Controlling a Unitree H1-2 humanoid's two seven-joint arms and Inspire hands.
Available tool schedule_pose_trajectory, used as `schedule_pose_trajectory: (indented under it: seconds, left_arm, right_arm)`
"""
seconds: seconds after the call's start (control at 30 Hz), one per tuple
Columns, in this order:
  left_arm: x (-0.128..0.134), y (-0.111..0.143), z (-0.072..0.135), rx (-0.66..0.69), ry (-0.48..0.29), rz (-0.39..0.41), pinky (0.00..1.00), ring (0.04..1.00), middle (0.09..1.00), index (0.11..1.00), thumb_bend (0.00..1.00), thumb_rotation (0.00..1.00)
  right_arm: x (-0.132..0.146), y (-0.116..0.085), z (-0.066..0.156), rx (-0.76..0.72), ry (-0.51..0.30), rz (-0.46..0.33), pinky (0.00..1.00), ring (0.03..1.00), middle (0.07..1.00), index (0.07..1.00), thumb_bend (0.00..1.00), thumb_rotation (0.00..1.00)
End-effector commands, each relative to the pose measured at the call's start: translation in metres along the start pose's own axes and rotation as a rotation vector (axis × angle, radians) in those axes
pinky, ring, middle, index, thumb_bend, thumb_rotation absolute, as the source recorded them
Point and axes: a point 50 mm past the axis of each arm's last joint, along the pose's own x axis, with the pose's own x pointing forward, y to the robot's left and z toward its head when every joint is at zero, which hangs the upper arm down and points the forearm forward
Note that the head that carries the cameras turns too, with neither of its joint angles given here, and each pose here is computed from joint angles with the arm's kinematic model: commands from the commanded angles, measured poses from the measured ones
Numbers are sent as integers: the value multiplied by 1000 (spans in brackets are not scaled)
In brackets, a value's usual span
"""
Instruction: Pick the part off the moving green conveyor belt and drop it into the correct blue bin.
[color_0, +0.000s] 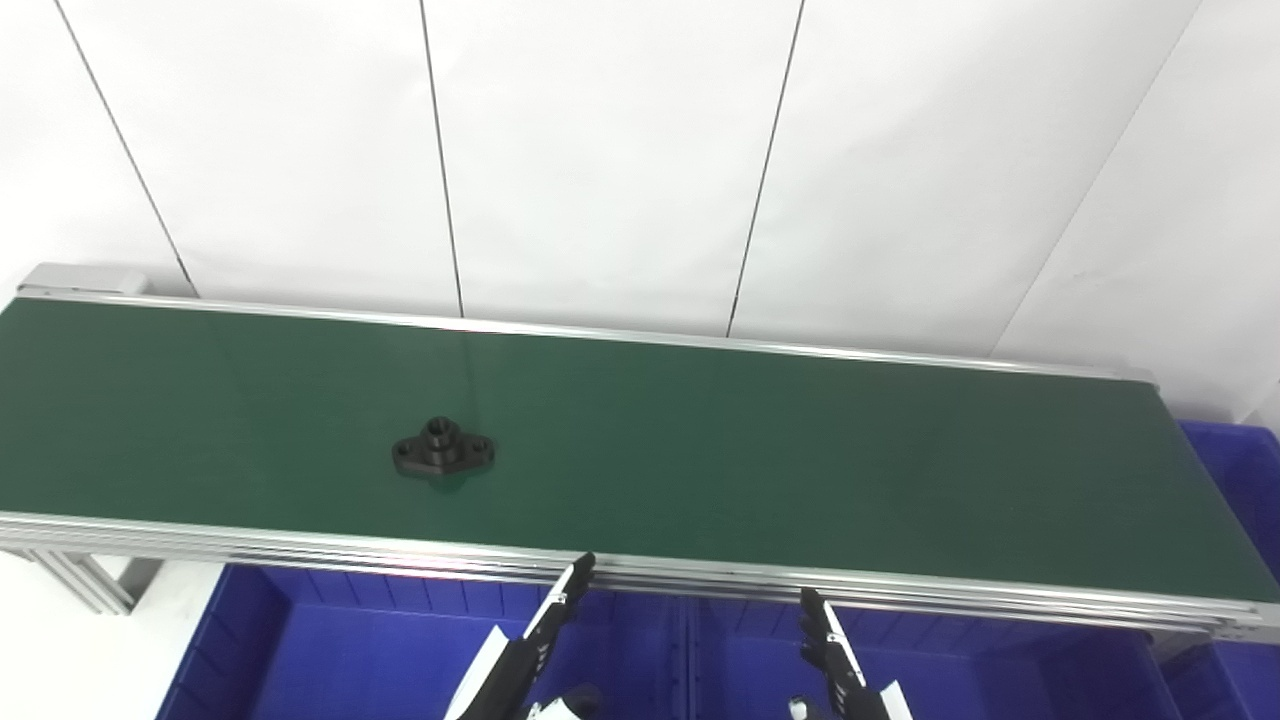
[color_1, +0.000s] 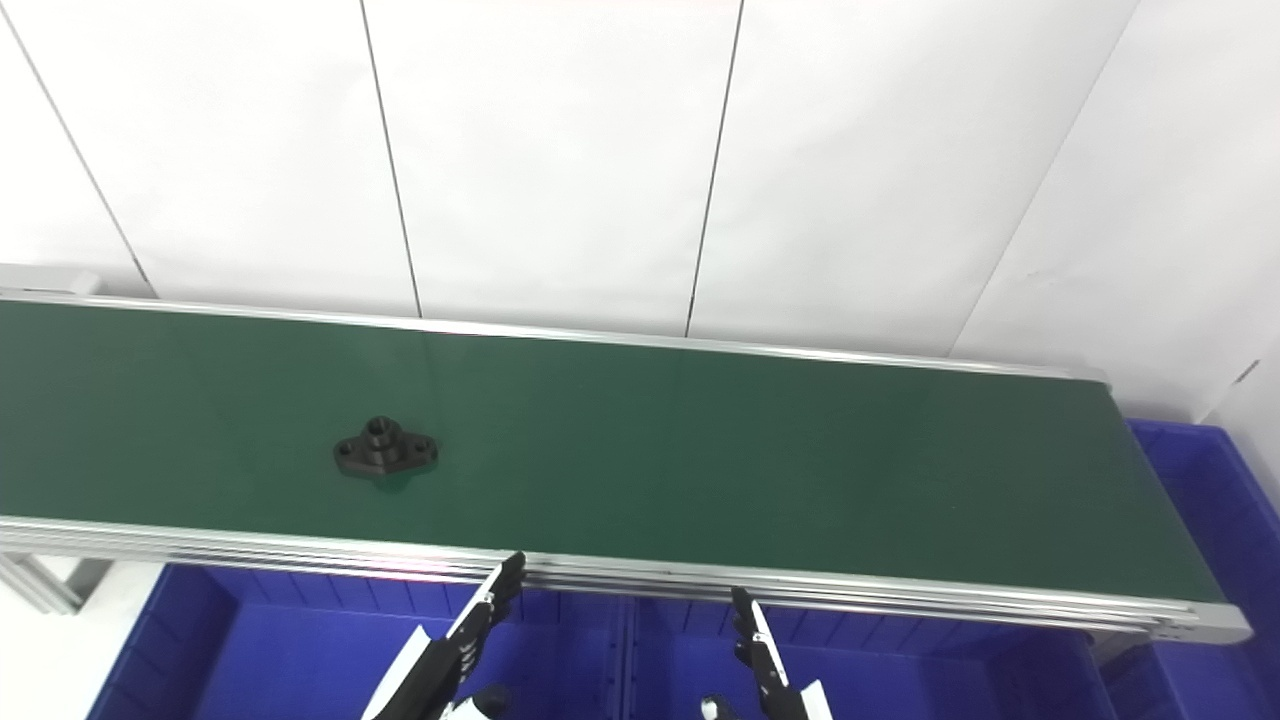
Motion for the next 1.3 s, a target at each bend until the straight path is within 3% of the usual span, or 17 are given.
schedule_pose_trajectory:
  seconds: [0.0, 0.27, 0.47, 1.03, 1.27]
  left_arm:
    - [8, 1, 13, 4, -50, 16, 999, 1000, 1000, 1000, 659, 925]
    - [12, -14, 15, -15, -54, 6, 1000, 1000, 1000, 1000, 641, 969]
    - [14, -25, 11, -3, -49, 2, 990, 1000, 1000, 1000, 618, 928]
    - [18, -30, 5, -7, -53, 4, 981, 1000, 1000, 1000, 591, 853]
    - [20, -31, 1, -20, -44, -7, 987, 1000, 1000, 1000, 602, 843]
  right_arm:
    - [8, -5, 13, 10, -60, -22, 921, 962, 969, 980, 784, 945]
    - [4, -17, 11, 10, -53, -28, 925, 960, 966, 984, 789, 948]
    - [-3, -28, 1, 21, -35, -29, 934, 971, 971, 986, 804, 942]
    - [-7, -34, -14, 26, -2, -40, 912, 949, 953, 969, 776, 903]
    - [-4, -37, -12, 66, -10, -104, 893, 926, 933, 952, 769, 847]
